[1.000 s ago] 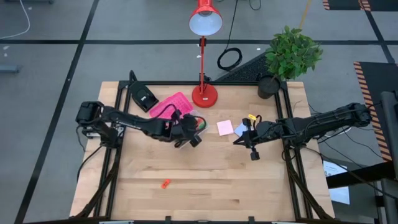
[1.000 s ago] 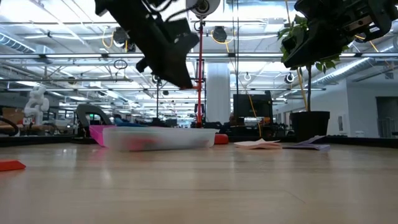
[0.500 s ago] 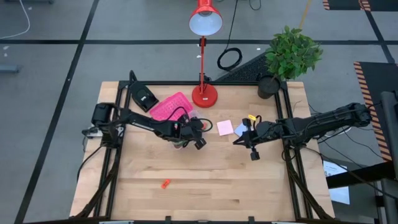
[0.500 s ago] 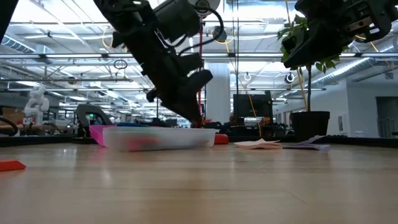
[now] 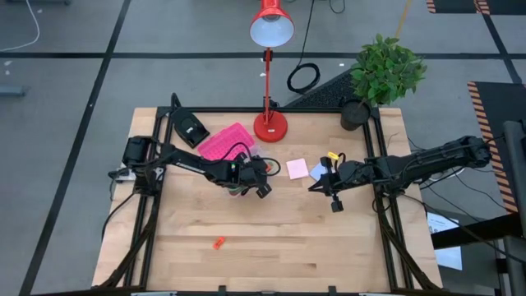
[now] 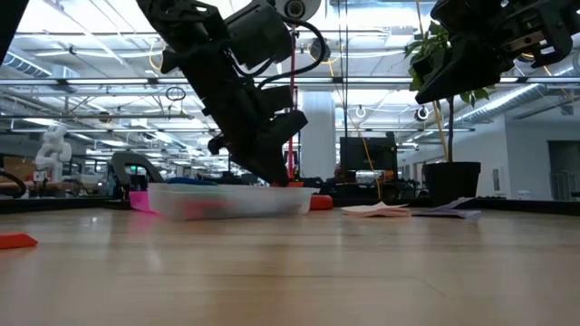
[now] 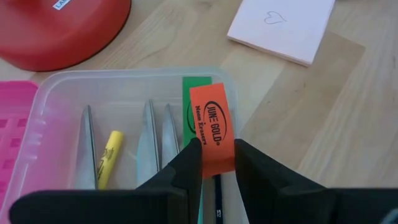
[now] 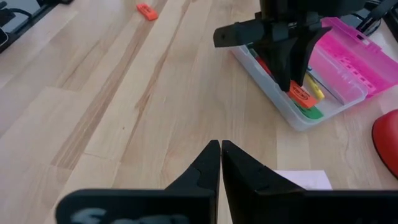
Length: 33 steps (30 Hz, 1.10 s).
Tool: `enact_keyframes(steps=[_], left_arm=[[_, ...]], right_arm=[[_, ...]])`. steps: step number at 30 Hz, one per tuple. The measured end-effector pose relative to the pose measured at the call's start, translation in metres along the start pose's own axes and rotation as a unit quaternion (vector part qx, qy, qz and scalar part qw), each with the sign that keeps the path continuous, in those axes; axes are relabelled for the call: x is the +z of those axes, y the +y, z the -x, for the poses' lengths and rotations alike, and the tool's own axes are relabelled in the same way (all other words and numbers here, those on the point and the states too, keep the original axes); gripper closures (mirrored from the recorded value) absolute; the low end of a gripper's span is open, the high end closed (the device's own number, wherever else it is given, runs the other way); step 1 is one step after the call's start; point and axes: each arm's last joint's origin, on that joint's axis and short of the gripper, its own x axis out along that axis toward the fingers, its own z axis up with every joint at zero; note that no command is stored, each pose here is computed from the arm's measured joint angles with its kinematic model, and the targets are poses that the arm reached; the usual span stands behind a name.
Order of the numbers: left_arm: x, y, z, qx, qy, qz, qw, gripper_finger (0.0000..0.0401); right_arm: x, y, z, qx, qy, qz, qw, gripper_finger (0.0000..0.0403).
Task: Pack school essentials
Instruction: Put the top orange eraser into the pink supply box, then put the orange eraser into the pink supply box
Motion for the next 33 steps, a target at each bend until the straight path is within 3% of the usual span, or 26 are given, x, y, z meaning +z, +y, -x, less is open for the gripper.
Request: enact_keyframes(steps=[16, 27, 33], left_arm=[[-0.001, -0.001, 0.0, 0.004, -0.001, 0.006, 1.0, 0.031], [-0.001, 0.001, 0.0, 0.021, -0.007, 0.022, 1.0, 0.0194], [0.007, 0.002, 0.018, 0.007, -0.024, 0.03, 0.999, 0.0183]], right_arm=[[0.0, 0.0, 0.0, 0.0, 0.0, 0.0, 1.0, 0.0394], [0.0, 0.0, 0.0, 0.0, 0.0, 0.0, 1.0, 0.0394], [0.0, 0.0, 0.0, 0.0, 0.0, 0.0, 1.0, 0.0394]])
